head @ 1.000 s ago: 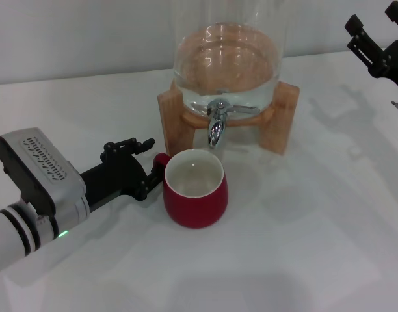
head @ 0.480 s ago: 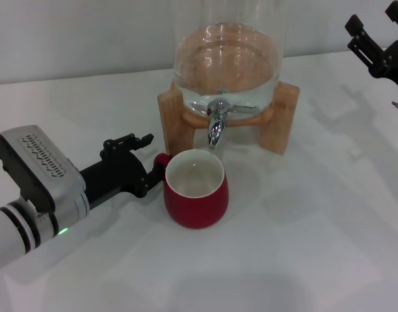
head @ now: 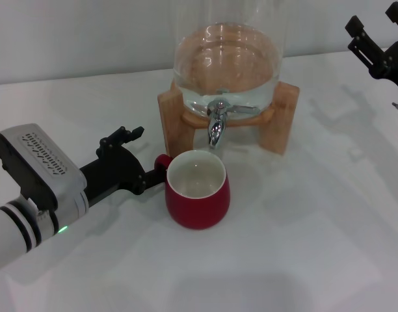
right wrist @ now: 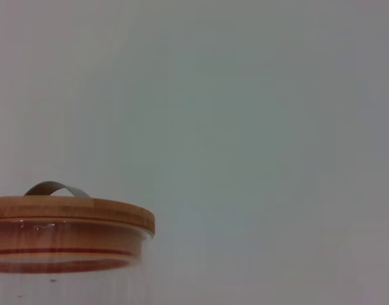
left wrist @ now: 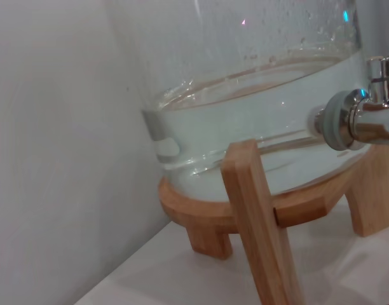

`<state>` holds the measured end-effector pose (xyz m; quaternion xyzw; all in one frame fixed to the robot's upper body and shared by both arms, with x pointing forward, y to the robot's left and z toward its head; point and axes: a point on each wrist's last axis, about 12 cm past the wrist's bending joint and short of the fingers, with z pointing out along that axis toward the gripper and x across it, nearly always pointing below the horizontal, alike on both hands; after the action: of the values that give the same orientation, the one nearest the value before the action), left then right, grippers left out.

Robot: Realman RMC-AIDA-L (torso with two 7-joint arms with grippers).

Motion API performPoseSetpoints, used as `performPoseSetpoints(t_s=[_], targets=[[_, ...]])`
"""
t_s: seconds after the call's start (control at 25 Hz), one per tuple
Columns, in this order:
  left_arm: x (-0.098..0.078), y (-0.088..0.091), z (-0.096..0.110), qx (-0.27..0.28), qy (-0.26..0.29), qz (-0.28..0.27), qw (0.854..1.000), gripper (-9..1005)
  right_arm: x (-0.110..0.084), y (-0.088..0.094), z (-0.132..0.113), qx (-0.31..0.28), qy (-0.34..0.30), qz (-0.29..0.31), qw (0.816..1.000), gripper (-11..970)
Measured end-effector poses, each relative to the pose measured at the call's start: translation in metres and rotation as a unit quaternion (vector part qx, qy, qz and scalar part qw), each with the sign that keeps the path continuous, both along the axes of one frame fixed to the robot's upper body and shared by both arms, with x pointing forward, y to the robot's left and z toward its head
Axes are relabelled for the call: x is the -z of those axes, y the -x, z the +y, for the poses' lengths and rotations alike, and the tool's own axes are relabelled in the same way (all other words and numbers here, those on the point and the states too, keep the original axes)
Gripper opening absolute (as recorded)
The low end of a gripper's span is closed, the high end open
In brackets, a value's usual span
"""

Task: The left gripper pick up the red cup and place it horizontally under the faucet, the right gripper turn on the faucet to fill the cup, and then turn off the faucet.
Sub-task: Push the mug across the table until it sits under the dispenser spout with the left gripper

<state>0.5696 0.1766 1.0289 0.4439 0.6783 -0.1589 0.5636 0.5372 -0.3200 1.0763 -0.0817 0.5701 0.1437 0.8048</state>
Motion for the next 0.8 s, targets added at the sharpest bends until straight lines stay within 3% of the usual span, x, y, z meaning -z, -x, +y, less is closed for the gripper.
performPoseSetpoints(t_s=[0.08,0.8], targets=[[0.0001,0.0,0.0,0.0,0.0,0.0,1.0,832,0.0,0.0,0.0,0.0,0.0,0.0,1.0,853],[-0.0009,0.0044,0.001,0.001,0.004,-0.009,1.0,871,0.0,-0.0001,0.0003,-0.002,-0.004,0.001,1.0,853]])
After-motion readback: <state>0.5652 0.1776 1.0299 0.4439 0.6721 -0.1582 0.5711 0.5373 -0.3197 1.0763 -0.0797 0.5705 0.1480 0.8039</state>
